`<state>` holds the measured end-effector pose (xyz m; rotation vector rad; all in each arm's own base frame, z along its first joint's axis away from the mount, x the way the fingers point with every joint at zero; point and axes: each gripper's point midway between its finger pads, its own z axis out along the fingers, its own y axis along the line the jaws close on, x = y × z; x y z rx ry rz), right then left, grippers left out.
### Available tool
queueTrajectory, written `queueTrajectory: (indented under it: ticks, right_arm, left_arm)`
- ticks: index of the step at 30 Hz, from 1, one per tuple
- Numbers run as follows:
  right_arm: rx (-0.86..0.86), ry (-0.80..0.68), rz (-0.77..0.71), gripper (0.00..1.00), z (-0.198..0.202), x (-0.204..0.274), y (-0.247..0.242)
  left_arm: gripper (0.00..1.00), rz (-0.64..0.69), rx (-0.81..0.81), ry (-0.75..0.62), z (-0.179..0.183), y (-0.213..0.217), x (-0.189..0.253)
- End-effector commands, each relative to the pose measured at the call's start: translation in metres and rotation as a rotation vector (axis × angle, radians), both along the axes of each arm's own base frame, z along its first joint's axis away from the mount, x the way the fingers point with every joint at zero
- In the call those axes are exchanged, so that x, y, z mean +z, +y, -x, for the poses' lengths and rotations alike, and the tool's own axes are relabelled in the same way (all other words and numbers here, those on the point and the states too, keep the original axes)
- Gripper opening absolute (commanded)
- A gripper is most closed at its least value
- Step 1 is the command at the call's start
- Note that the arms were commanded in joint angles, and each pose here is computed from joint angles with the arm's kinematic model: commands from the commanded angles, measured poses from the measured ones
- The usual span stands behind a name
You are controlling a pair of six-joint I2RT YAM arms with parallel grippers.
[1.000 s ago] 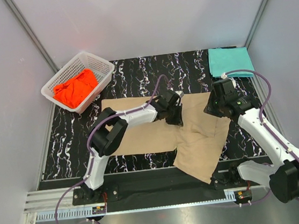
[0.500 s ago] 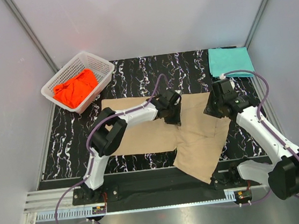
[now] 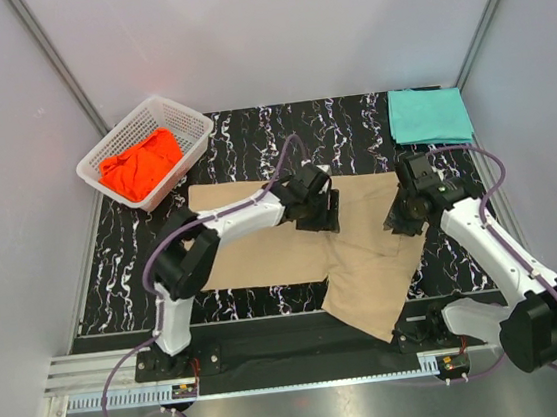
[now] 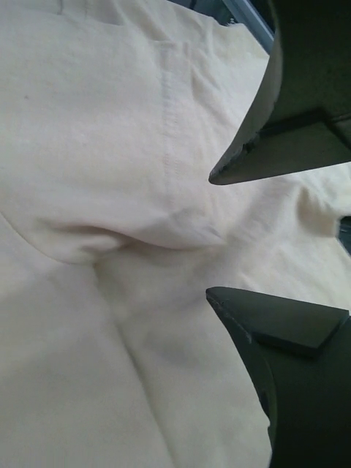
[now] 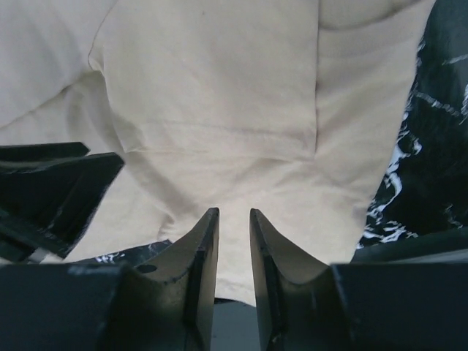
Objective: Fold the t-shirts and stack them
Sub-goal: Fold the tshirt
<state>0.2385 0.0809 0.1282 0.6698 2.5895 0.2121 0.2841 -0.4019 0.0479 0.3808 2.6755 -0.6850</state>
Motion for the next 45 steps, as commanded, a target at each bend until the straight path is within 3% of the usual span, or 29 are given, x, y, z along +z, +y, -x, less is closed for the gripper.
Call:
queueTrajectory:
  ticks: [1,5,7,10,13,18,26,38,45]
  right_arm:
    - [-0.104,0.098,-0.131,0.30,0.033,-0.005,0.014]
    - [-0.119,0.115,-0.231,0.32,0.031,-0.027,0.032]
    - [-0.107,0.042,-0.269,0.33,0.004,-0.025,0.042]
    - [-0.156,-0.031,-0.144,0.34,-0.043,-0.031,0.028]
    - [-0.155,-0.003,0.006,0.34,-0.077,-0.047,0.015]
    - [-0.199,0.081,0.120,0.34,-0.098,-0.092,-0.013]
    - [-0.275,0.151,0.113,0.34,-0.106,-0.129,-0.074]
    - [-0.172,0.104,0.169,0.34,-0.142,-0.107,-0.082]
    - [-0.083,0.087,0.115,0.36,-0.178,-0.102,-0.068]
  left_arm:
    - [0.64,0.050,0.051,-0.164,-0.014,0.018,0.068]
    - [0.66,0.008,0.146,-0.208,-0.025,0.055,0.079]
    - [0.66,0.012,0.160,-0.192,-0.025,0.071,0.072]
    - [0.67,0.013,0.199,-0.165,-0.038,0.095,0.058]
    - [0.67,-0.035,0.236,-0.162,-0.058,0.115,0.040]
    - [0.67,-0.065,0.240,-0.112,-0.070,0.108,0.008]
    - [0.68,-0.159,0.240,-0.074,-0.091,0.103,-0.027]
    - [0.70,-0.250,0.274,-0.089,-0.120,0.116,-0.033]
    - [0.71,-0.262,0.260,-0.118,-0.148,0.123,-0.032]
